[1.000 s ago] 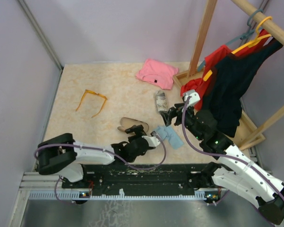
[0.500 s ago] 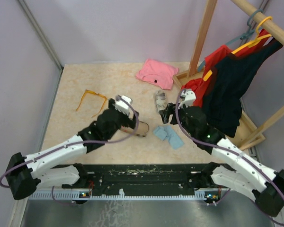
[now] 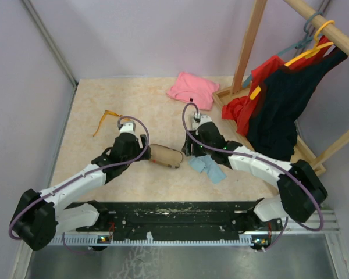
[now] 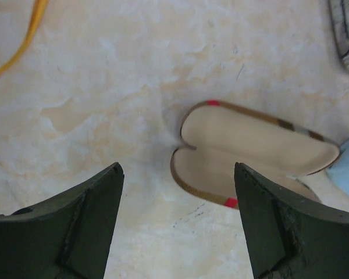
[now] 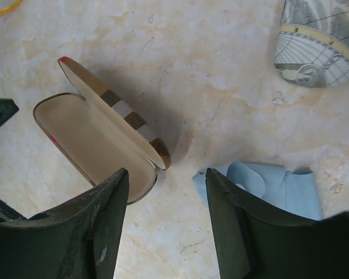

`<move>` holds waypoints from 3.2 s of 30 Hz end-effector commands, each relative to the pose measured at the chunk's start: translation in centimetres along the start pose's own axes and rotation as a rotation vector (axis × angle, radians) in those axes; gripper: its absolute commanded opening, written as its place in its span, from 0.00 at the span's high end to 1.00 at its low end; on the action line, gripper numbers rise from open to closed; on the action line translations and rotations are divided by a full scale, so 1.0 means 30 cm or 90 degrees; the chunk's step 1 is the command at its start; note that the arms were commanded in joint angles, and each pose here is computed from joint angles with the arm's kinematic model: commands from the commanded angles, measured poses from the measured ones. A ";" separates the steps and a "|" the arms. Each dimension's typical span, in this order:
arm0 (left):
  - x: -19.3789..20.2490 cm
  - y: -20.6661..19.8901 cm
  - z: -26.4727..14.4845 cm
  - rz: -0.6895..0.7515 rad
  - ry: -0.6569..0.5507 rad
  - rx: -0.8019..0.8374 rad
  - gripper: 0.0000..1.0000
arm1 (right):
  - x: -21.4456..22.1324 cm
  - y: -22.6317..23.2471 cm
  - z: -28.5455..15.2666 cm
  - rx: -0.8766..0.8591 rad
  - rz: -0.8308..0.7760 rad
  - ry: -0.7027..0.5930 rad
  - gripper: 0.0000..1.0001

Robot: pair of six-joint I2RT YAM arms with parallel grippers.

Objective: Organize the sunglasses
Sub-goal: Adjust the sunglasses case at the center of the board.

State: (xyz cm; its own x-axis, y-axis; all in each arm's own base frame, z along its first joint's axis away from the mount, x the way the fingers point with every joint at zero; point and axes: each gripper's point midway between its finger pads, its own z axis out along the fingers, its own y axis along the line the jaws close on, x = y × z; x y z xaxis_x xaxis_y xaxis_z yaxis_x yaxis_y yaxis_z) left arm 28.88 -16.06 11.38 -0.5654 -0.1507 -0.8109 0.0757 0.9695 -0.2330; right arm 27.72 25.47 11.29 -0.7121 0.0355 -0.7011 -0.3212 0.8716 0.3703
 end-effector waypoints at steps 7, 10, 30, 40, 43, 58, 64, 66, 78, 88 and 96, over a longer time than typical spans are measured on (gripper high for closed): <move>0.087 0.002 0.015 -0.034 0.029 0.025 0.19 | 0.000 0.082 0.147 -0.035 0.002 0.026 0.46; 0.100 -0.001 0.023 -0.027 0.035 0.032 0.19 | 0.014 0.078 0.177 -0.029 -0.004 0.035 0.46; 0.116 -0.026 0.038 -0.020 0.051 0.055 0.21 | 0.038 0.064 0.242 -0.019 -0.098 0.061 0.62; 0.113 -0.030 0.039 -0.018 0.054 0.058 0.21 | 0.049 0.051 0.262 -0.010 -0.101 0.065 0.68; 0.103 -0.034 0.035 -0.019 0.050 0.059 0.21 | 0.055 0.042 0.271 -0.002 -0.102 0.068 0.71; 0.036 -0.038 -0.003 -0.036 0.031 0.050 0.07 | 0.004 0.028 0.267 0.026 -0.097 0.023 0.97; 0.007 -0.027 -0.009 -0.048 0.038 0.018 0.01 | -0.066 0.003 0.280 0.051 -0.116 -0.019 1.00; 0.000 -0.025 -0.009 -0.050 0.043 0.010 0.01 | -0.093 -0.008 0.289 0.053 -0.121 -0.036 1.00; -0.043 -0.066 -0.009 -0.123 0.070 -0.008 0.01 | -0.172 -0.035 0.354 0.048 -0.154 -0.057 1.00; -0.059 -0.050 -0.026 -0.138 0.047 -0.016 0.01 | -0.162 -0.043 0.379 0.020 -0.148 -0.048 0.93; -0.046 0.001 -0.025 -0.087 0.046 -0.052 0.01 | -0.181 -0.033 0.360 0.011 -0.147 -0.053 0.76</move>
State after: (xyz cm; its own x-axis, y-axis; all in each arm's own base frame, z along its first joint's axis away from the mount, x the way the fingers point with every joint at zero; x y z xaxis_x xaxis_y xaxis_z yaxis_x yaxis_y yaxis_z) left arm 28.95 -16.84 12.71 -0.6394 -0.3026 -0.7068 -0.0645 0.9372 -0.3429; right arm 36.51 28.28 4.48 -0.6419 -0.1772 -0.7460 -0.4309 0.8881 0.1598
